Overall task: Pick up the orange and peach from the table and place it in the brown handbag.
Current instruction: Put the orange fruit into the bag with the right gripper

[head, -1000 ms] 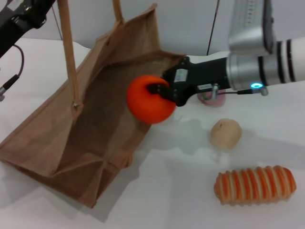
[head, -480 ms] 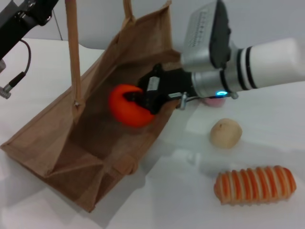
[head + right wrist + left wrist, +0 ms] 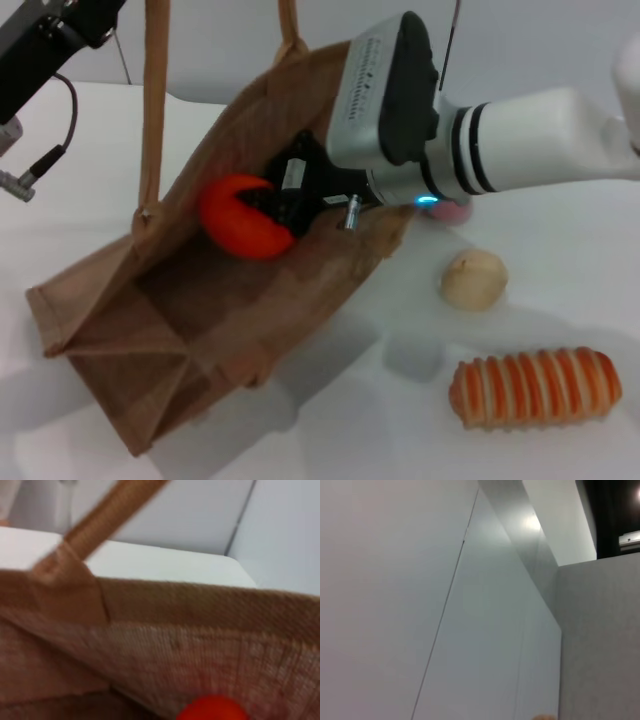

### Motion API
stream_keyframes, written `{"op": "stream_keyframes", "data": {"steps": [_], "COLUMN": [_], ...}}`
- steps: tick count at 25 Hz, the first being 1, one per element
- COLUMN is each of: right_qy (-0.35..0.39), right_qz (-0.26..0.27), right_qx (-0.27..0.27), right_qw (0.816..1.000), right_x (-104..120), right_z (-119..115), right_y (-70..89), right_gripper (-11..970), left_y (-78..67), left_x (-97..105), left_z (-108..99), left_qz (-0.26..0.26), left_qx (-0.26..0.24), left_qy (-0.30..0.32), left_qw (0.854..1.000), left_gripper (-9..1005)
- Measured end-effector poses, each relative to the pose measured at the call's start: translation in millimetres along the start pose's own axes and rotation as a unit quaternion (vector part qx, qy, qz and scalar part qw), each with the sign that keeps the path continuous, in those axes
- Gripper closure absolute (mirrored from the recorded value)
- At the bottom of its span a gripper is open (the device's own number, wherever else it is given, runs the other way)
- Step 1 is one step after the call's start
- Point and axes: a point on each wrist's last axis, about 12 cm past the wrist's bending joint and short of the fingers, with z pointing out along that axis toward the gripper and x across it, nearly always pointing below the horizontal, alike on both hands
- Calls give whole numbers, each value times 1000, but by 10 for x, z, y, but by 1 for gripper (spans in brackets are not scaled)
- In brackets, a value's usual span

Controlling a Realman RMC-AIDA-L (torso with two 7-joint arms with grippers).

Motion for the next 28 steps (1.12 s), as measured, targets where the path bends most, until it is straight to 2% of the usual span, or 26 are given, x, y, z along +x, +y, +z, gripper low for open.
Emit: {"op": "stream_keyframes", "data": {"steps": [4, 10, 16, 21, 28], "right_qy": [7, 5, -3, -16, -26], "right_qz": [7, 11, 9, 6, 7], "right_qx": [22, 23, 18, 11, -9], "right_qw": [1000, 1000, 1000, 1000, 1000], "right_x": [34, 66, 81, 57, 61], "right_z": [20, 8, -18, -36, -66], "right_y": [-14, -1, 37, 90, 153], "right_gripper": [890, 886, 660, 416, 213], "left_y": [-6, -6, 1, 4, 7], "left_x": [7, -11, -18, -44, -69], "left_z": [-9, -83, -131, -205, -311], "left_qz": [-4, -1, 3, 10, 18], "left_qx": [-1, -12, -23, -39, -63], "left_qy": [-6, -9, -8, -19, -31], "left_qw": [1000, 1000, 1000, 999, 997], "left_gripper": [871, 871, 872, 872, 872]}}
